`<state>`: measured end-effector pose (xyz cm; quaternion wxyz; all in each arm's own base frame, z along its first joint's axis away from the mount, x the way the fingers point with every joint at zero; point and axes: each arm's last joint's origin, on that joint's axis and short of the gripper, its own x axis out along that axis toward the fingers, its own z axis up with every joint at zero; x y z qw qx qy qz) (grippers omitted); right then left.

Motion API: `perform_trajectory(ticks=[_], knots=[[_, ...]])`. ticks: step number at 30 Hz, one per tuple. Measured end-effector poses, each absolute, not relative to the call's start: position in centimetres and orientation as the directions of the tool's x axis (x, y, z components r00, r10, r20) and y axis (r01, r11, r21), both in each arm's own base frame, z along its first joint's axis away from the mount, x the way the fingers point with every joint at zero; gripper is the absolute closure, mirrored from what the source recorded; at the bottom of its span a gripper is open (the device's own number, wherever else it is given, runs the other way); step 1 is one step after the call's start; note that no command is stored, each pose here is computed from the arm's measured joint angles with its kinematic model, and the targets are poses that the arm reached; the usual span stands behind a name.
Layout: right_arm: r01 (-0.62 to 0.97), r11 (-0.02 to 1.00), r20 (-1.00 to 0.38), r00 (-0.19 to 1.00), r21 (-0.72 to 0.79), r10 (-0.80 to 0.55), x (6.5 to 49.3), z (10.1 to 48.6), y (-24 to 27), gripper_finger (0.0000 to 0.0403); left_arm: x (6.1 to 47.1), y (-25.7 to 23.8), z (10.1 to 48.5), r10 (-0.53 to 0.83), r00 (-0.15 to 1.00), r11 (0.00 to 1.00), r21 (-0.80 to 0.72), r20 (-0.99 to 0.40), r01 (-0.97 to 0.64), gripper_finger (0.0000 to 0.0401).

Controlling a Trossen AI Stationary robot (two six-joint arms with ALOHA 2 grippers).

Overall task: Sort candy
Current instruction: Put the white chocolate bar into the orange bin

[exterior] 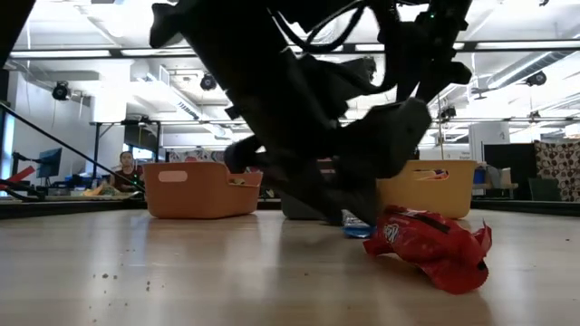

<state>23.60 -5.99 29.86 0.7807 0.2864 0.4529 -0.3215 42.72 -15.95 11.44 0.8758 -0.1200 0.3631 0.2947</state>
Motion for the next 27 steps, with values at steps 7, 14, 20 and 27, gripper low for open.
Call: perform_trajectory(ticks=[7,14,20,27], knots=[[0.761,0.629,-0.891,0.384,0.156,-0.243,23.6,29.8,-6.0,0.0207,43.0,-16.2,10.6,0.385,0.546,0.789,-0.042,-0.744,-0.613,0.0259],[0.762,0.629,-0.89,0.385,0.157,-0.245,23.6,29.8,-6.0,0.0207,42.7,-16.2,10.7,0.376,0.509,0.794,-0.014,-0.775,-0.608,0.0335],[0.761,0.627,-0.879,0.402,0.165,-0.257,23.8,29.8,-6.1,0.0206,42.4,-16.2,11.5,0.359,0.504,0.799,-0.021,-0.785,-0.602,0.036],[0.75,0.629,-0.846,0.46,0.207,-0.271,24.4,29.8,-6.2,0.0207,41.6,-15.9,12.8,0.356,0.464,0.804,0.012,-0.811,-0.595,0.0363]])
